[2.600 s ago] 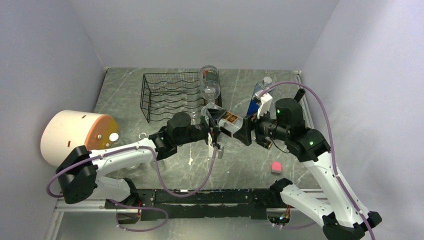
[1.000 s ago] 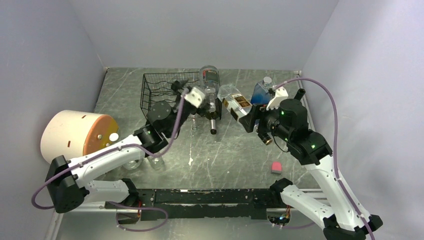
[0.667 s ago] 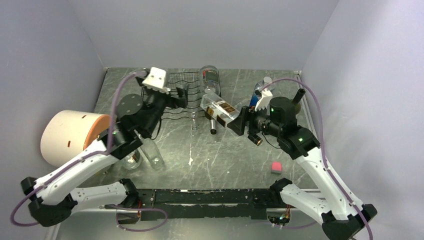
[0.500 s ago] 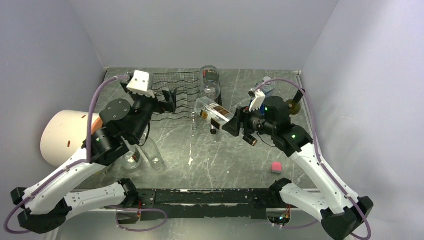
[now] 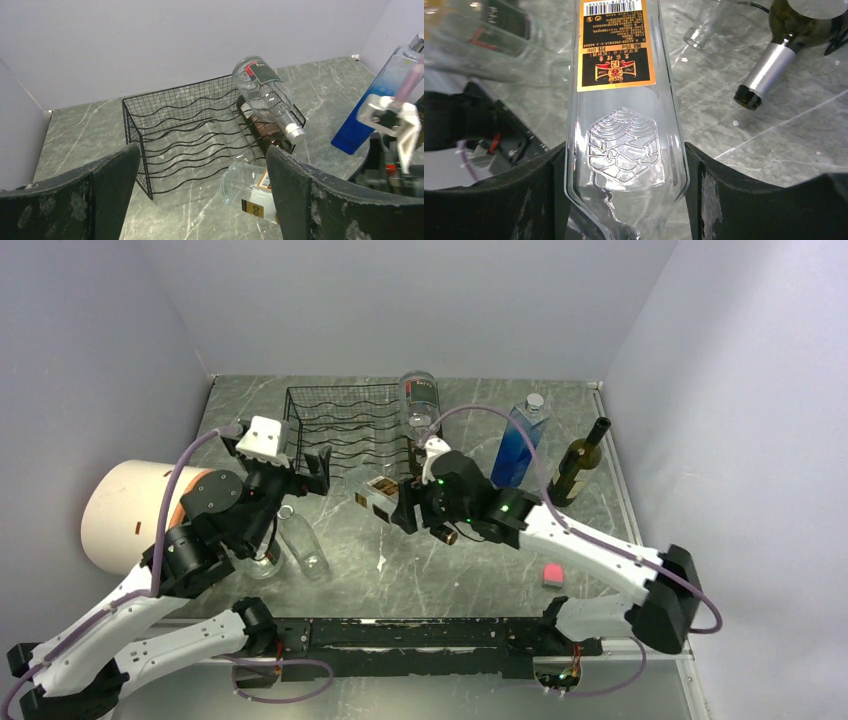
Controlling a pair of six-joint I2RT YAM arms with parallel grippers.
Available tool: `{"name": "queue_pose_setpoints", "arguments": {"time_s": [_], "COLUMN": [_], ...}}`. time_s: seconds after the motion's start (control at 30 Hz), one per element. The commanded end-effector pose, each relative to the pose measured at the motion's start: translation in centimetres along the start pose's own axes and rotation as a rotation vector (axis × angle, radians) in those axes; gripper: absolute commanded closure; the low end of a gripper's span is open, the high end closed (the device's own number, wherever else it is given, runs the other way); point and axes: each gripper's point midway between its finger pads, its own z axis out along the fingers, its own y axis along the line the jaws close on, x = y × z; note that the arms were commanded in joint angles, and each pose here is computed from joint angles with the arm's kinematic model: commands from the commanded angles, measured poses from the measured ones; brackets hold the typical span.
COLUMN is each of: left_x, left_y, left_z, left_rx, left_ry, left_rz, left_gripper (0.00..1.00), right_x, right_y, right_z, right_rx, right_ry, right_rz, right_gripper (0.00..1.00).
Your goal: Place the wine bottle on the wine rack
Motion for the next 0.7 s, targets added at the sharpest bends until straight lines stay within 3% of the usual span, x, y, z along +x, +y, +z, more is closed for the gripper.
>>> {"name": "queue_pose_setpoints", "arguments": {"time_s": [0.0,0.33,0.67], "left_x": [-1.0,-0.4,-0.4], "left_y": [0.9,0.1,-1.5], "left_z": [-0.6,-0.3,-0.7], "left_rx": [-0.01,0.013,0.112], "left_ry": [-0.078,-0.04,-0.047], "left_rz": [-0.022,-0.009,-0.024], "left_gripper": [0.01,0.02,0.02], "right_x": [-6.7,-5.7,-6.9], "right_y": [2.2,3.2,3.3], "right_z": [1.3,8.3,10.0], "right_rx": [0.019,0.102,0.128], "right_ry": [-0.226,-0.181,-0.251], "right_rz": [0.003,0.006,0.091], "right_gripper": [1.0,1.0,1.0]}}
